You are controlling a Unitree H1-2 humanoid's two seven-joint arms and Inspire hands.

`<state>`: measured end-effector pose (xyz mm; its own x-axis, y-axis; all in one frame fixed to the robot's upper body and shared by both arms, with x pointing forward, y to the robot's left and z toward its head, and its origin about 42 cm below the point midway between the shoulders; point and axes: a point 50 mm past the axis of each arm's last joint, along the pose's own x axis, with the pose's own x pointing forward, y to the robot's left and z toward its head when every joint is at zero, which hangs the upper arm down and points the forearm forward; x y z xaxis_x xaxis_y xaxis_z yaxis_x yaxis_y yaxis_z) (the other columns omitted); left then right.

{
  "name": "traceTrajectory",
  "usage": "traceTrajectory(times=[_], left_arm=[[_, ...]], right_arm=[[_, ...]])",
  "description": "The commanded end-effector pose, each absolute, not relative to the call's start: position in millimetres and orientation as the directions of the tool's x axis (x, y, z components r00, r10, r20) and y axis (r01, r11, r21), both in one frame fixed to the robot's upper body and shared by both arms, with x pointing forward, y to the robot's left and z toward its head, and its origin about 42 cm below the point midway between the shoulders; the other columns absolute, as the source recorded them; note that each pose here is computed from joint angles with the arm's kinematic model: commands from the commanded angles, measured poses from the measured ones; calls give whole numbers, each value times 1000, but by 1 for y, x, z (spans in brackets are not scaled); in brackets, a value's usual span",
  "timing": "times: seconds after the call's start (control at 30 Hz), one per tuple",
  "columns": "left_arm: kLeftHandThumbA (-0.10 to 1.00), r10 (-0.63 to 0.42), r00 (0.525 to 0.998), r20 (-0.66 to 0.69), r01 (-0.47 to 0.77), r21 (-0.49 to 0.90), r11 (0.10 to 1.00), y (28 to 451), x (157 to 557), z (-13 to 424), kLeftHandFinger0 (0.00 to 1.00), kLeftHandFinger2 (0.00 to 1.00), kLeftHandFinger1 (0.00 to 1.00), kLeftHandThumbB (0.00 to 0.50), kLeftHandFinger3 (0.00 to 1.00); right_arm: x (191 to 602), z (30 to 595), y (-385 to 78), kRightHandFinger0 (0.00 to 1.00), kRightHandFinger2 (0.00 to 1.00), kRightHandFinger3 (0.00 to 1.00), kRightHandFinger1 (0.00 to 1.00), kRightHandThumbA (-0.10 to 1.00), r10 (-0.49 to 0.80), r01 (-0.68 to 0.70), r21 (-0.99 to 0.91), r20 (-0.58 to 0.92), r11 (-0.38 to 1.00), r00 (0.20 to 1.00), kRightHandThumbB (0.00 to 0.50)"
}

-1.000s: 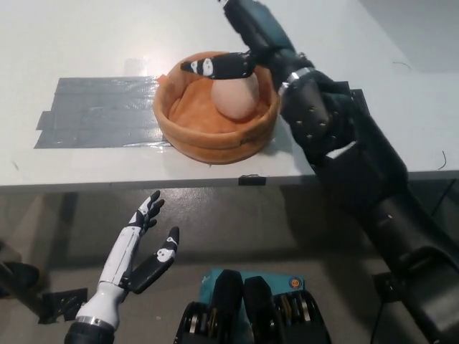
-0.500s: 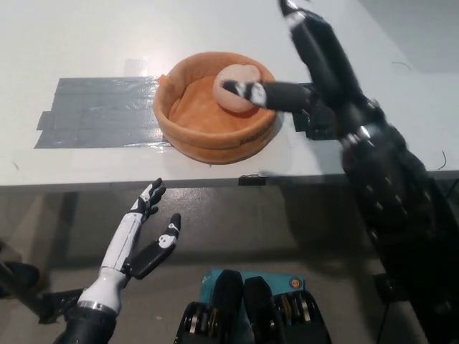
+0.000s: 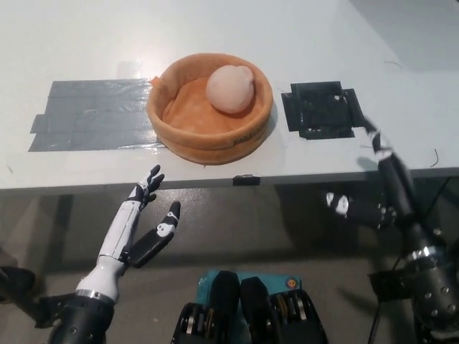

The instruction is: A person hands a emotional support dumpling to the robot which it grabs with its right hand and places in the soft place kept infront of it in the centre of the desk

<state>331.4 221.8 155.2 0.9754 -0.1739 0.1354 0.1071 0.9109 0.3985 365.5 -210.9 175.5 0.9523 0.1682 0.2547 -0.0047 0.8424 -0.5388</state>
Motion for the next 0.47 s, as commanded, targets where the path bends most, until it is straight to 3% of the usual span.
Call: traceTrajectory(times=[0.0,0.43], left_arm=[[550,-178,970,164,99,403,910,226,327,157,1000,1000,1000,0,1000],[511,-180,973,143,110,398,911,225,316,148,1000,1000,1000,0,1000]], right_arm=[[367,160,-210,1000,1000,1000,1000,961,164,21,-512,314,859,935,180],[348,119,-203,1000,1000,1000,1000,958,215,-66,-543,214,837,953,209]])
